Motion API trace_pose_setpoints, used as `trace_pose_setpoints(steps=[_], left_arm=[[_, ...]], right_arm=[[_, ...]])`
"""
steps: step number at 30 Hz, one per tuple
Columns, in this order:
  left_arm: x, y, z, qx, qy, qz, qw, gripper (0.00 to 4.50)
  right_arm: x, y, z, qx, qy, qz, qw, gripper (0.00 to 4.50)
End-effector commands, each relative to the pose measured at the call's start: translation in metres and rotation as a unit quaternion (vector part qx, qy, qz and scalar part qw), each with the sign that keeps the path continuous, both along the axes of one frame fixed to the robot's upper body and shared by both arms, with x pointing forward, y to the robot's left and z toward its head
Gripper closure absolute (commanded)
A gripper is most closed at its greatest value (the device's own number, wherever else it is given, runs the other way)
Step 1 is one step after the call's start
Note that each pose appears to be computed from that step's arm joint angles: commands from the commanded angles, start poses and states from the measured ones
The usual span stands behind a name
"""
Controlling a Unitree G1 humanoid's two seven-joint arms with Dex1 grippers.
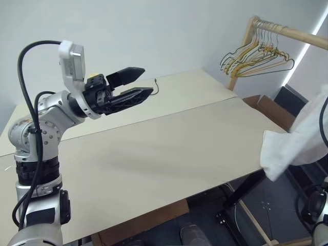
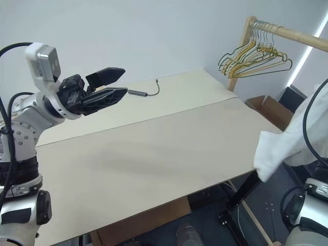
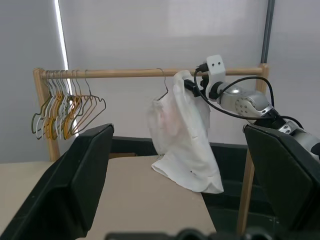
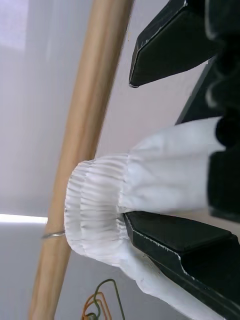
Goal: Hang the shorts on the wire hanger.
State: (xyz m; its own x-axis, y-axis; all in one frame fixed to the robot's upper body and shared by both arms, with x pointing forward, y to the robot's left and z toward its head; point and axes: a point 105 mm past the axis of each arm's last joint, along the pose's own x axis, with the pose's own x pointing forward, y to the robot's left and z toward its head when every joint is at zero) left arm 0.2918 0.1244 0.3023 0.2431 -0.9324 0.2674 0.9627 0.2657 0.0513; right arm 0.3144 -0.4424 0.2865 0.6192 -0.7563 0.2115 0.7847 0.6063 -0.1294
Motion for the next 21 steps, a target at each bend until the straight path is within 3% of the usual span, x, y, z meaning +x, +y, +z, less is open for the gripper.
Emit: trace_pose_setpoints(steps=[1, 10, 16, 21], left_arm=[[-0.005, 0.002, 0.010, -0.001, -0.029, 0.002, 1.000, 0.00], [-0.005, 0.003, 0.010, 0.002, -0.031, 0.003, 1.000, 0.00], [-0.005, 0.004, 0.009, 0.004, -0.030, 0.003, 1.000, 0.00], [-0.005, 0.004, 0.009, 0.005, -0.029, 0.003, 1.000, 0.00]], right_arm=[[-0.011, -0.014, 0.004, 0.041, -0.027, -0.020, 0.999, 0.01], [-0.014, -0.016, 0.005, 0.049, -0.038, -0.029, 0.998, 0.01], [-0.018, 0.011, 0.044, -0.077, -0.107, 0.007, 0.991, 0.01], [-0.017, 0.044, 0.062, -0.156, -0.138, 0.071, 0.975, 0.01]])
